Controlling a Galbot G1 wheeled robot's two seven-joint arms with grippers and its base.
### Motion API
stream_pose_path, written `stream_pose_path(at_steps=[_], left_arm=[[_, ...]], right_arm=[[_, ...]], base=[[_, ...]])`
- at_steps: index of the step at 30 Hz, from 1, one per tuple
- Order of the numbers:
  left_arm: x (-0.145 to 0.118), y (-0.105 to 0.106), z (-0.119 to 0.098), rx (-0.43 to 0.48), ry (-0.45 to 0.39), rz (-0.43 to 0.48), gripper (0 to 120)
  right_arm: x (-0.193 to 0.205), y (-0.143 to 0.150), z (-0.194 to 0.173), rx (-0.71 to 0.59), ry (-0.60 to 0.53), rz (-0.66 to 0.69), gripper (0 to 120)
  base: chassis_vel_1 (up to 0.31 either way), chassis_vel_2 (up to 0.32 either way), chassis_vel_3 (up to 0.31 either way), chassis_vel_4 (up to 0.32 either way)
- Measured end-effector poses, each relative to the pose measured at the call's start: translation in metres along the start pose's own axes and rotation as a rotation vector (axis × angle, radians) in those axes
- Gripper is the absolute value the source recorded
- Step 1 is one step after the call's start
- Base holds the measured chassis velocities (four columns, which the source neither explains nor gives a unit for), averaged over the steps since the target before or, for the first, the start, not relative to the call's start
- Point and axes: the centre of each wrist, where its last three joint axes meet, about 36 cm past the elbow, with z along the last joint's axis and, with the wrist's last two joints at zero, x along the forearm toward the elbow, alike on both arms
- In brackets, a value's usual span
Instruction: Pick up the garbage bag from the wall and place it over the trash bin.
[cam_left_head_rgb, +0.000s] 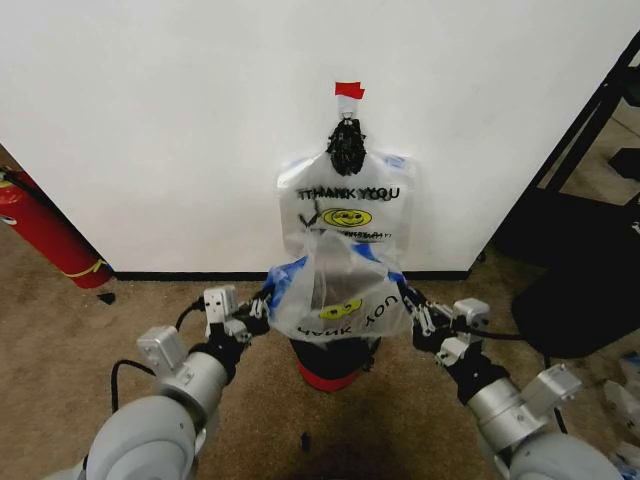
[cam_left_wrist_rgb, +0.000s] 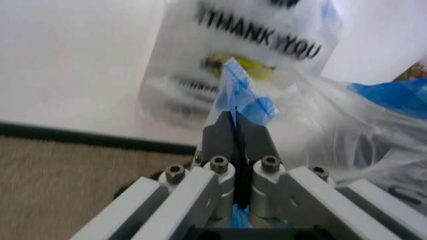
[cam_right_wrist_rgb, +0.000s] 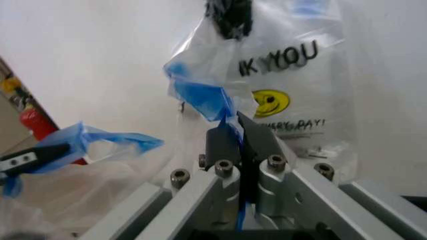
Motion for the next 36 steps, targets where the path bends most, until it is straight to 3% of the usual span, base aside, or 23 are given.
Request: stream_pose_path(at_steps=[3, 9, 15, 24, 36], left_arm=[[-0.002, 0.001, -0.007, -0.007, -0.031, 0.019, 0], [-0.002, -0.003, -0.002, -0.014, -0.07, 0.052, 0], [-0.002, -0.008, 0.004, 0.005, -0.095, 0.071, 0], [-0.016, -0.003, 0.025, 0.078, -0.036, 0.035, 0], [-0.042, 0.004, 0.067, 0.128, 0.02, -0.045, 0]], right_arm=[[-0.003, -0.005, -0.008, -0.006, -0.011, 0.012, 0], [-0.008, -0.001, -0.008, -0.031, -0.045, -0.018, 0], [-0.022, 0.008, 0.011, -0.122, -0.076, -0.051, 0], [-0.036, 0.0, 0.054, -0.175, 0.003, 0.006, 0], [-0.042, -0.02, 0.109, -0.134, 0.072, 0.129, 0]], base=[[0.0, 0.0, 0.0, 0.0], [0.0, 0.0, 0.0, 0.0], [0.0, 0.0, 0.0, 0.0], [0.0, 0.0, 0.0, 0.0], [0.0, 0.0, 0.0, 0.0]])
